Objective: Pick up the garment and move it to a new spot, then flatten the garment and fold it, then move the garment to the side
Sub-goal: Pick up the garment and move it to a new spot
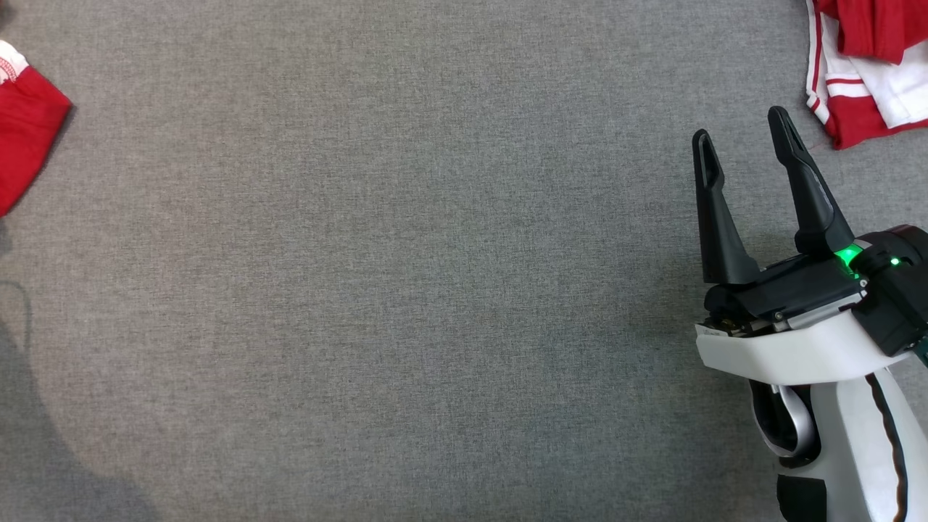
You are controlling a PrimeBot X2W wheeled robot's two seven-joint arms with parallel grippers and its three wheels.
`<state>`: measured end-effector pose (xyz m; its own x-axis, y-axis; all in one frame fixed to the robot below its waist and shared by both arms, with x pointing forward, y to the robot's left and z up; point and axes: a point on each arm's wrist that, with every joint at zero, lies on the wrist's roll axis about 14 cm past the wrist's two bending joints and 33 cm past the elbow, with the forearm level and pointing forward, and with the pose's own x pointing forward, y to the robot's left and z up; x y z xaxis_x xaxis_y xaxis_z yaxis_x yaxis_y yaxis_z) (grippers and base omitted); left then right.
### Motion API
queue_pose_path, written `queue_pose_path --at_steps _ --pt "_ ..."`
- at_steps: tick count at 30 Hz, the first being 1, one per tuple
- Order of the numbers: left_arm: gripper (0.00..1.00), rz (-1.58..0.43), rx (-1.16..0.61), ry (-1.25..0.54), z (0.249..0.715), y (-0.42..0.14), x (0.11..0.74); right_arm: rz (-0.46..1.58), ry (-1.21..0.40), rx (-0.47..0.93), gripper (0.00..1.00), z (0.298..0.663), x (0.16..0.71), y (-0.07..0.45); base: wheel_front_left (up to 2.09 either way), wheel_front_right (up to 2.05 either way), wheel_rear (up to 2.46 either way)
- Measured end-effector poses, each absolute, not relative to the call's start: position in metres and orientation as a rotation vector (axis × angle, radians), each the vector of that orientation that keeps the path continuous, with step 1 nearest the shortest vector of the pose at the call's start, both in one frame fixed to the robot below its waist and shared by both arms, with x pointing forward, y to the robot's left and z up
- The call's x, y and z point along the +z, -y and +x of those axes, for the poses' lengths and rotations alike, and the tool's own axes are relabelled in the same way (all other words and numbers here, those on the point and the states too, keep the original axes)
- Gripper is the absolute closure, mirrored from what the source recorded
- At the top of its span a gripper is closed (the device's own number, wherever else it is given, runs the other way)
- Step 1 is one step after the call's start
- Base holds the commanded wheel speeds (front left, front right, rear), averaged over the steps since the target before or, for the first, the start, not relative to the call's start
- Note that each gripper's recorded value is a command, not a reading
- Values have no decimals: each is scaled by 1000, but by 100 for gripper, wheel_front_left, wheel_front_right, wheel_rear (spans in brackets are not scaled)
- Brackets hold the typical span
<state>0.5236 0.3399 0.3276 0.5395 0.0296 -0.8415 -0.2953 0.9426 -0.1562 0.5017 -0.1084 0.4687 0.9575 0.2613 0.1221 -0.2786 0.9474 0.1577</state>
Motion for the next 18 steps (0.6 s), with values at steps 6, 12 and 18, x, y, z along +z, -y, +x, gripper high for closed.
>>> queue_pose_path --at_steps 6,12,18 --pt "100 -274 189 -952 521 -342 335 176 103 287 0 500 472 104 0 0 0" --pt "100 -235 163 -854 530 -340 358 177 121 298 0 497 483 100 0 0 0" --pt "100 -146 88 -745 539 -331 406 188 162 305 0 486 508 99 0 0 0"
